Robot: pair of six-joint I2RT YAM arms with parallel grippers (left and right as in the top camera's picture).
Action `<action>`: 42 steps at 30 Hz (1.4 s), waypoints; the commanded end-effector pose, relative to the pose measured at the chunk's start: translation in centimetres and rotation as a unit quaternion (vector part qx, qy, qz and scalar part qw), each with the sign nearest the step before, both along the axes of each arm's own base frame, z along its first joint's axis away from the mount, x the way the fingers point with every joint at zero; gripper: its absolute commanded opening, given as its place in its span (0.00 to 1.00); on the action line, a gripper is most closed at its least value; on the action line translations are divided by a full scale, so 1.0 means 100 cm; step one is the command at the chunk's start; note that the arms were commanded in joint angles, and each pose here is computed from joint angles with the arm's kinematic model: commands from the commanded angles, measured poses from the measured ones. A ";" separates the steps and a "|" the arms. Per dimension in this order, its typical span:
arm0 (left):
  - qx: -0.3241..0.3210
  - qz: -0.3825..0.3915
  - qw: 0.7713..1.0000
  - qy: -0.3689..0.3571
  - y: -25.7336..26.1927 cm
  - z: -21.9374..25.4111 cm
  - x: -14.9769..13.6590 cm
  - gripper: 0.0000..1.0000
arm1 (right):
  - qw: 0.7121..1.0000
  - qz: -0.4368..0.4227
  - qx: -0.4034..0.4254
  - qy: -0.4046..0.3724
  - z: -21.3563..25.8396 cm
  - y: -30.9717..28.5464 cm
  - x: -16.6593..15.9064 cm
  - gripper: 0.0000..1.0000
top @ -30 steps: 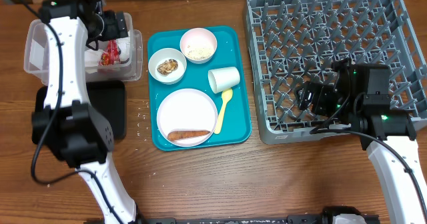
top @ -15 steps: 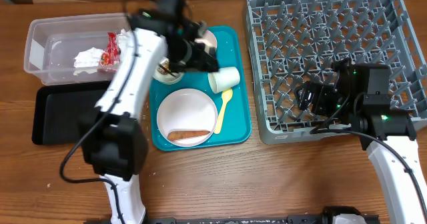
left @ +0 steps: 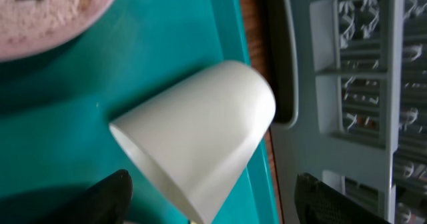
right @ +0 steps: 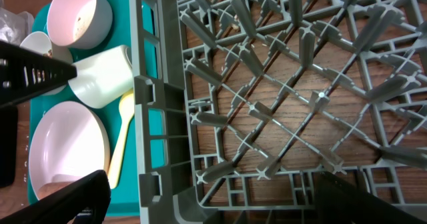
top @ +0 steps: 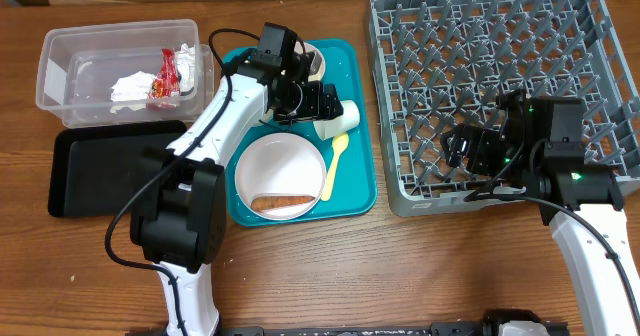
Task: Sort waste into correct bins and load items into the dishwasher
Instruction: 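Reach the left gripper to the white paper cup and grasp it, then lift the cup and hold it out toward the right gripper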
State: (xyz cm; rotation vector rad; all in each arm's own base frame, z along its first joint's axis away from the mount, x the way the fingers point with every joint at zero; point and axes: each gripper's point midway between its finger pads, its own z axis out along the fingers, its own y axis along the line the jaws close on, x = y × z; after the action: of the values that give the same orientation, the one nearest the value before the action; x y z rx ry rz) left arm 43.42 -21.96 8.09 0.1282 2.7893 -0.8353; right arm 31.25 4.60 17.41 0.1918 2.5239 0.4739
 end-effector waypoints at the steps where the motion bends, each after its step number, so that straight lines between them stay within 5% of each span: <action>1: -0.019 0.012 1.000 0.014 -0.007 -0.010 -0.004 0.77 | 1.000 0.000 -0.001 -0.015 0.011 -0.001 0.005 1.00; 23: -0.046 0.045 0.998 0.025 -0.028 -0.037 0.004 0.30 | 1.000 0.000 -0.001 -0.017 0.011 -0.001 0.006 1.00; 27: -0.057 0.041 0.997 0.028 -0.031 -0.037 0.004 0.04 | 1.000 0.000 -0.001 -0.017 0.011 -0.001 0.006 1.00; 33: -0.090 0.021 0.995 0.037 -0.039 -0.028 -0.001 0.04 | 1.000 0.000 -0.001 -0.017 0.011 -0.001 0.006 1.00; 42: -0.230 -0.022 0.971 0.065 -0.031 0.046 -0.002 0.04 | 1.000 0.000 -0.001 -0.018 0.012 -0.001 0.006 1.00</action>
State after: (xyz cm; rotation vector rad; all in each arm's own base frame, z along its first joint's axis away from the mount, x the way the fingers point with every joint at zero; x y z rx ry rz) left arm 42.55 -25.56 8.95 -0.0023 2.7329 -1.3155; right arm 31.30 4.61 17.44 0.1908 2.5213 0.4742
